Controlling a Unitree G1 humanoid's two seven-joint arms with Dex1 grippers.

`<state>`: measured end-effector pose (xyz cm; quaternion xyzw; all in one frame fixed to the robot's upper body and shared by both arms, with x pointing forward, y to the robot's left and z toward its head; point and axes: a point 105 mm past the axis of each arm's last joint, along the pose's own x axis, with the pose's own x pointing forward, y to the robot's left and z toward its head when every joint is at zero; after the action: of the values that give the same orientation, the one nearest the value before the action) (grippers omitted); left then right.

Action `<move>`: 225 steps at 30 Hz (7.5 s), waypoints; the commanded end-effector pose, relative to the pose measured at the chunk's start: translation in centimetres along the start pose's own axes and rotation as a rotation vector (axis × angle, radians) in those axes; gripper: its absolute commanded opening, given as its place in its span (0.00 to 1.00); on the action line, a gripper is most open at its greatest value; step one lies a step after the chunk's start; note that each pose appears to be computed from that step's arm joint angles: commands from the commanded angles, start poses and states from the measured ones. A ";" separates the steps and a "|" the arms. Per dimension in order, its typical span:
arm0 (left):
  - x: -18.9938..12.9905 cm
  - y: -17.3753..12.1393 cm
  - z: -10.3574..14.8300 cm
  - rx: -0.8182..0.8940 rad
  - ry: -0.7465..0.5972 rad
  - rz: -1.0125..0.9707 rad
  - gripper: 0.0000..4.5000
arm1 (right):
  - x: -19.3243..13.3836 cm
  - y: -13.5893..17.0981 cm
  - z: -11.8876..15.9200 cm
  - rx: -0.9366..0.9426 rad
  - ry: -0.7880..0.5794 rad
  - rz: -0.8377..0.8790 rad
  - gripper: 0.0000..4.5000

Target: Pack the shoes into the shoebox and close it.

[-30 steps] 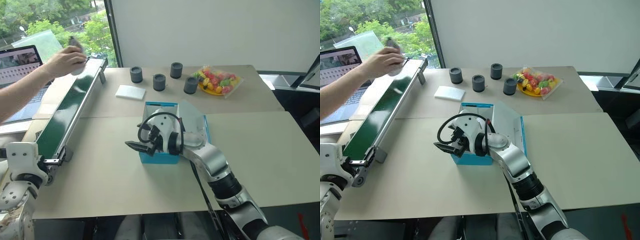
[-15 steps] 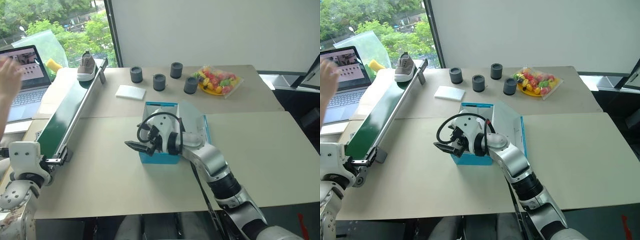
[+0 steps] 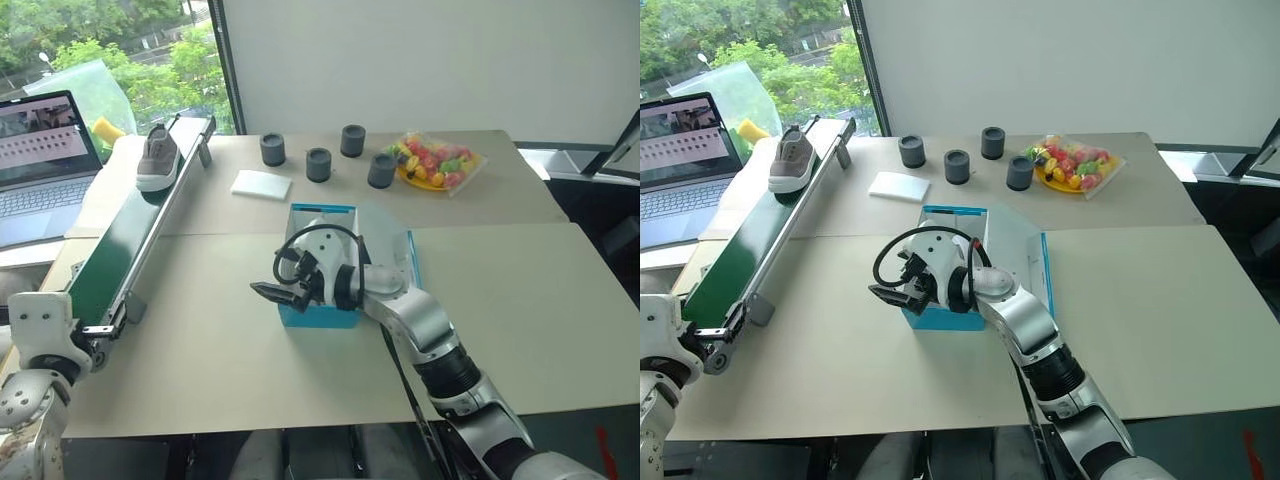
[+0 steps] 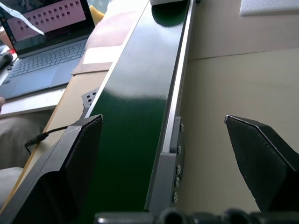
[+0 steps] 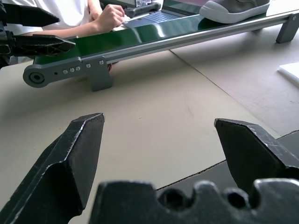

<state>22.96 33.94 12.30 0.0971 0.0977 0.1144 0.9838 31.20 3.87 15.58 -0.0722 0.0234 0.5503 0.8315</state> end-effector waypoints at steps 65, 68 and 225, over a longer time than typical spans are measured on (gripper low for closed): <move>1.0 3.9 -3.4 -0.195 0.051 0.111 0.57 | -0.1 -0.7 1.6 0.009 -0.047 -0.064 1.00; 1.1 3.8 -3.4 -0.199 0.043 0.119 0.57 | -0.1 -0.8 1.6 0.009 -0.046 -0.064 1.00; 4.0 -15.6 10.1 -0.345 -0.286 -0.526 0.15 | -1.3 -3.4 3.6 0.914 -0.099 -0.121 1.00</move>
<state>32.23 19.11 16.35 -0.0911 -0.0043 -0.1265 0.9878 34.49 -0.37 17.20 0.3017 0.2503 0.3921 0.8322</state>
